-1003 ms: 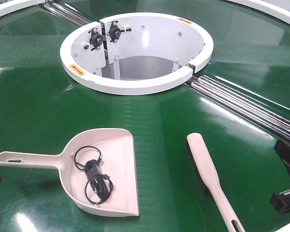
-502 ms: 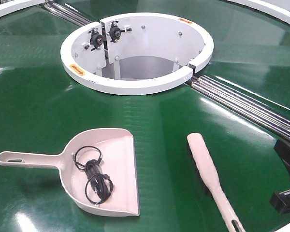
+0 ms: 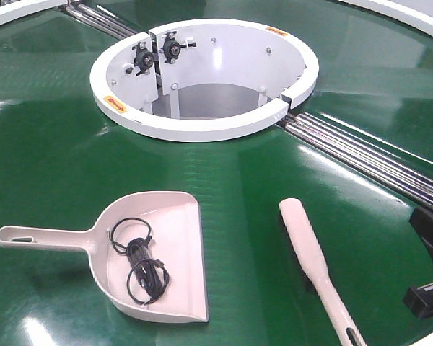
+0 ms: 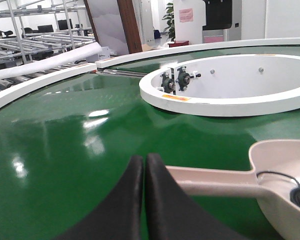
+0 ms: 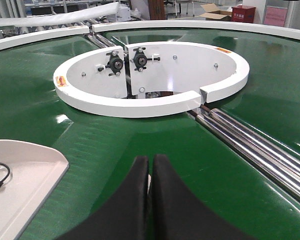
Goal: Clean and inspect green conveyor with broom and dustpan
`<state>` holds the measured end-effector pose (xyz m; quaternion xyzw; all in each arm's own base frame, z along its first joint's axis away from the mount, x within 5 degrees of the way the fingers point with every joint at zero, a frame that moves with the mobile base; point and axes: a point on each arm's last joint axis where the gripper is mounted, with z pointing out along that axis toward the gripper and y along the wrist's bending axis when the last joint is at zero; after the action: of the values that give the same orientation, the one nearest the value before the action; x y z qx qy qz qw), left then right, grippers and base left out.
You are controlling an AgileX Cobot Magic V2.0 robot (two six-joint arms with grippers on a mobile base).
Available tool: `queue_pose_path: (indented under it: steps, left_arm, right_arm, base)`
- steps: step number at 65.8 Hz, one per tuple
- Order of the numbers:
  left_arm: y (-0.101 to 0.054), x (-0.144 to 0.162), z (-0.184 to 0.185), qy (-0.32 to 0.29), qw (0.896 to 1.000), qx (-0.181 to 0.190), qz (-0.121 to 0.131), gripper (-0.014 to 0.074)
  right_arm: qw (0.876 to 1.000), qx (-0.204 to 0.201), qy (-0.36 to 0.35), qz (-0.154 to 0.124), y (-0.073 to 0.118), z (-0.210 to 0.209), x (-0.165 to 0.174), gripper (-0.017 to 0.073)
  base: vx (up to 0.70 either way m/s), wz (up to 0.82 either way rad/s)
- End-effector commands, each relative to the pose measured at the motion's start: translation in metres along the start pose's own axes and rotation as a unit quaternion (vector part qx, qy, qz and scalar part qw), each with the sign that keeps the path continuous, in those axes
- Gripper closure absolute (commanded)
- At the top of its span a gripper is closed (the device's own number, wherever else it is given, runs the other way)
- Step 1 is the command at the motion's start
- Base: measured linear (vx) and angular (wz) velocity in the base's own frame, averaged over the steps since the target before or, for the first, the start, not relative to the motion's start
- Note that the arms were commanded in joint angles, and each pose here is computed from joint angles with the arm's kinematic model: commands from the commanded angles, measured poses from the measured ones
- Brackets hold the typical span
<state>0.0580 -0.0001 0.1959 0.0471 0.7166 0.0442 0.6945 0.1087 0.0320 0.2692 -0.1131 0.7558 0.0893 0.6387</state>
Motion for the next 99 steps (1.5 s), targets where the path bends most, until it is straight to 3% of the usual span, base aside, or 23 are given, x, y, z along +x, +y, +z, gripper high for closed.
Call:
queue_pose_path:
  steps: [1,80,89,99]
  left_arm:
    - [-0.0008,0.0068,-0.0013,-0.003,1.000,-0.001,-0.009,0.0617]
    - [-0.0008,0.0068,-0.0014,0.000,1.000,-0.001,-0.010,0.0617]
    - [-0.0008,0.0068,-0.0014,0.000,1.000,-0.001,-0.010,0.0617]
    - [-0.0008,0.0068,-0.0014,0.000,1.000,-0.001,-0.010,0.0617]
  right_arm:
    - [0.999,0.007,-0.050,-0.003,-0.0015,-0.0009,-0.0156,0.0565]
    - [0.998,0.010,-0.066,-0.002,-0.0020,-0.0012,-0.0186,0.0565]
    - [0.998,0.010,-0.050,-0.020,-0.0019,-0.0014,-0.0157,0.0565]
    - [0.998,0.044,-0.043,-0.006,-0.0099,-0.0017,-0.0144,0.0565]
  base:
    - [0.00,0.00]
    - [0.00,0.00]
    - [0.00,0.00]
    - [0.00,0.00]
